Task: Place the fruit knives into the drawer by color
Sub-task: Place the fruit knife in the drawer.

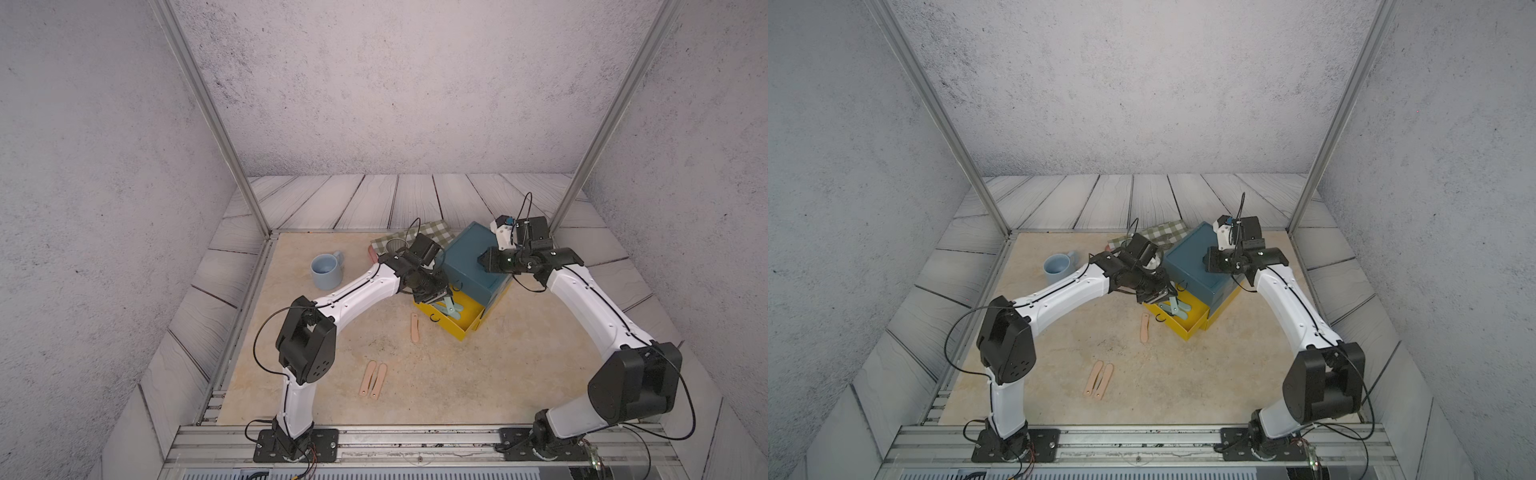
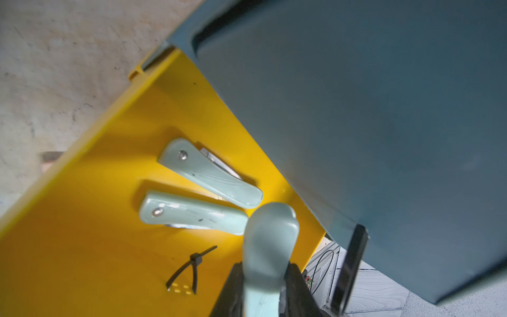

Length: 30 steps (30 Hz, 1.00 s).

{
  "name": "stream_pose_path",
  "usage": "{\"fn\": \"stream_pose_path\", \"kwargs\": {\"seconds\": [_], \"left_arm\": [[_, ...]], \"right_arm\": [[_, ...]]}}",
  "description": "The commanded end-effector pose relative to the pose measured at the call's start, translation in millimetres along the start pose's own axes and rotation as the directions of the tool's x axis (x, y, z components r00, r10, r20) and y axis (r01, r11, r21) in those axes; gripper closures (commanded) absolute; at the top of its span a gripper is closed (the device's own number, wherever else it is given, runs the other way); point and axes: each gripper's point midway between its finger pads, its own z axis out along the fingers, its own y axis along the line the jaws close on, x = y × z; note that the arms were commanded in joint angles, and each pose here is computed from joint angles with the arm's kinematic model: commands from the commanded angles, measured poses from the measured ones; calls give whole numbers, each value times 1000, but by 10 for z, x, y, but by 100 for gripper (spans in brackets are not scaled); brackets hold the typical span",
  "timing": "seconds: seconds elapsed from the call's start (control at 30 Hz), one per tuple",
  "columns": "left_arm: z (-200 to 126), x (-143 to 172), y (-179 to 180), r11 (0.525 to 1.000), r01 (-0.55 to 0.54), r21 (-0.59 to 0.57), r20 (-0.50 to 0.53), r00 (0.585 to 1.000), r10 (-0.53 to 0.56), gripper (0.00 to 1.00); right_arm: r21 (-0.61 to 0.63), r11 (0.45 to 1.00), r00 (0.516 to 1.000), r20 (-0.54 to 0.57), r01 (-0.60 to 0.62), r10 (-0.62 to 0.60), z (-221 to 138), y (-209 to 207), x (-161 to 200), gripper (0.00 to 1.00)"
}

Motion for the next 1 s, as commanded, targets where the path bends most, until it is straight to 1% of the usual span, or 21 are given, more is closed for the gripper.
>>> {"fn": "stream_pose_path", "kwargs": {"seconds": [0.0, 0.77, 0.9, 0.97], "left_arm": [[58, -19, -42, 1000, 1, 9, -3, 1000, -1, 88], [360, -111, 0, 1000, 19, -2, -26, 999, -19, 87], [381, -118, -4, 1000, 19, 0, -28, 999, -19, 86], [376, -122, -19, 1000, 16, 4, -28, 999, -16, 83]], "right_arm": [[230, 968, 839, -503, -98, 205, 238, -535, 1486, 86], [230, 969, 836, -510, -95, 203, 259, -550, 1523, 86], [229, 969, 836, -510, -96, 203, 264, -549, 1521, 87], [228, 969, 836, -510, -95, 202, 265, -547, 1524, 86]]}}
